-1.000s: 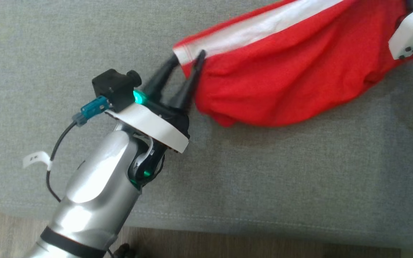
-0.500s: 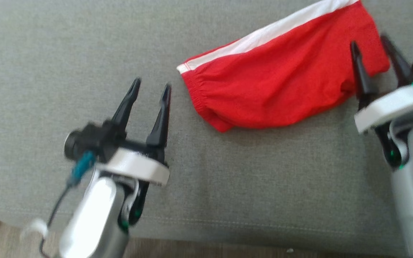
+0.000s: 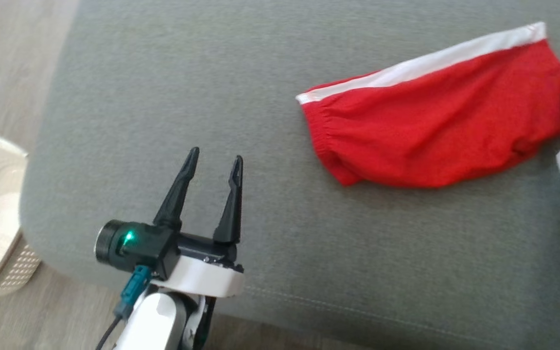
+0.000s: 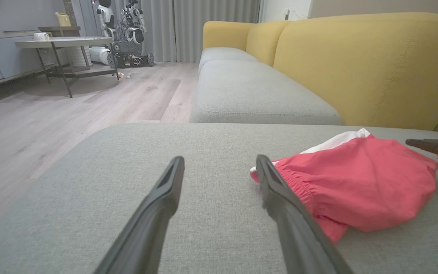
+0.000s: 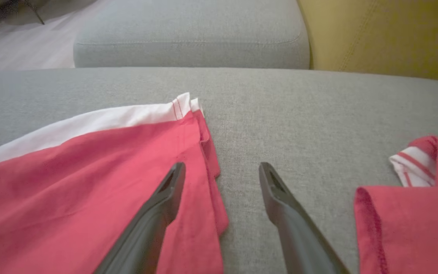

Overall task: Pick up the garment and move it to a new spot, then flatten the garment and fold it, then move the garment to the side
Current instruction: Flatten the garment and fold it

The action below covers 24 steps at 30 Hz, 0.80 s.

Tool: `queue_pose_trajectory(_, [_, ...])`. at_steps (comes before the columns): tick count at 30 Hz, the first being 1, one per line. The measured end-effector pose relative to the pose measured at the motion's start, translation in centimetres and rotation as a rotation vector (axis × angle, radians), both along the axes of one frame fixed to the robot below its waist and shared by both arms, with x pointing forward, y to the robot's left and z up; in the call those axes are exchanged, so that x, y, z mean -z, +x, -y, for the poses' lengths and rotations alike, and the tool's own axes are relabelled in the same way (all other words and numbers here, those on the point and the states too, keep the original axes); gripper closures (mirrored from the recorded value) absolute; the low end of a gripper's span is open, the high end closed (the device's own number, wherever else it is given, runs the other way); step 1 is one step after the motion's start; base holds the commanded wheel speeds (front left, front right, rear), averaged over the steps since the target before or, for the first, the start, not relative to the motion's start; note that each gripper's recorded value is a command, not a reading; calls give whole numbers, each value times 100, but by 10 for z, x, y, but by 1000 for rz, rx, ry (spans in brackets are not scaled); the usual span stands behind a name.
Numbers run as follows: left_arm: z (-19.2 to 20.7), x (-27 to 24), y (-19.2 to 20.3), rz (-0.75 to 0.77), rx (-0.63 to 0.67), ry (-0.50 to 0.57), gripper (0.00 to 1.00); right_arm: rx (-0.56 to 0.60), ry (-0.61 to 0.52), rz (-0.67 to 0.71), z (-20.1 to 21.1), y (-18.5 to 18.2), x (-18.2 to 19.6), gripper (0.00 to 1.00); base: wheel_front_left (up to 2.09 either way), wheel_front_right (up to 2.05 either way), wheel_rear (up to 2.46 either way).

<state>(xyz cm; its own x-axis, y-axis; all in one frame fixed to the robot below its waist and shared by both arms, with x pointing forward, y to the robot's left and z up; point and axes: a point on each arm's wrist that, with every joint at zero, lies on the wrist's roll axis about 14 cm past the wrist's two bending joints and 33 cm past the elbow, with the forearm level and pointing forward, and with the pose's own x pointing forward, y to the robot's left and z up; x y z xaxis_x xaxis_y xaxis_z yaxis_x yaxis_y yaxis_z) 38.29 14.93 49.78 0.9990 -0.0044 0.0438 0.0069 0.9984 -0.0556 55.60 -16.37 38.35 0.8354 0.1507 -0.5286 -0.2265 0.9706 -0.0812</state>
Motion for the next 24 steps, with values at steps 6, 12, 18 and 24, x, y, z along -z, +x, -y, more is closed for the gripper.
queue_pose_trajectory(6, [-8,2,-5,-11,-21,-4,0,44,-11,-164,-1,2,29,0,0,0,0])
queue_pose_trajectory(12, [-8,1,-2,-8,-21,-9,0,37,15,-195,-14,6,32,100,0,0,0])
queue_pose_trajectory(18, [4,4,3,-10,22,-19,0,54,74,-136,-13,4,22,100,0,0,0])
queue_pose_trajectory(24, [16,2,10,6,63,-27,0,76,65,-40,9,-6,-3,100,0,0,0])
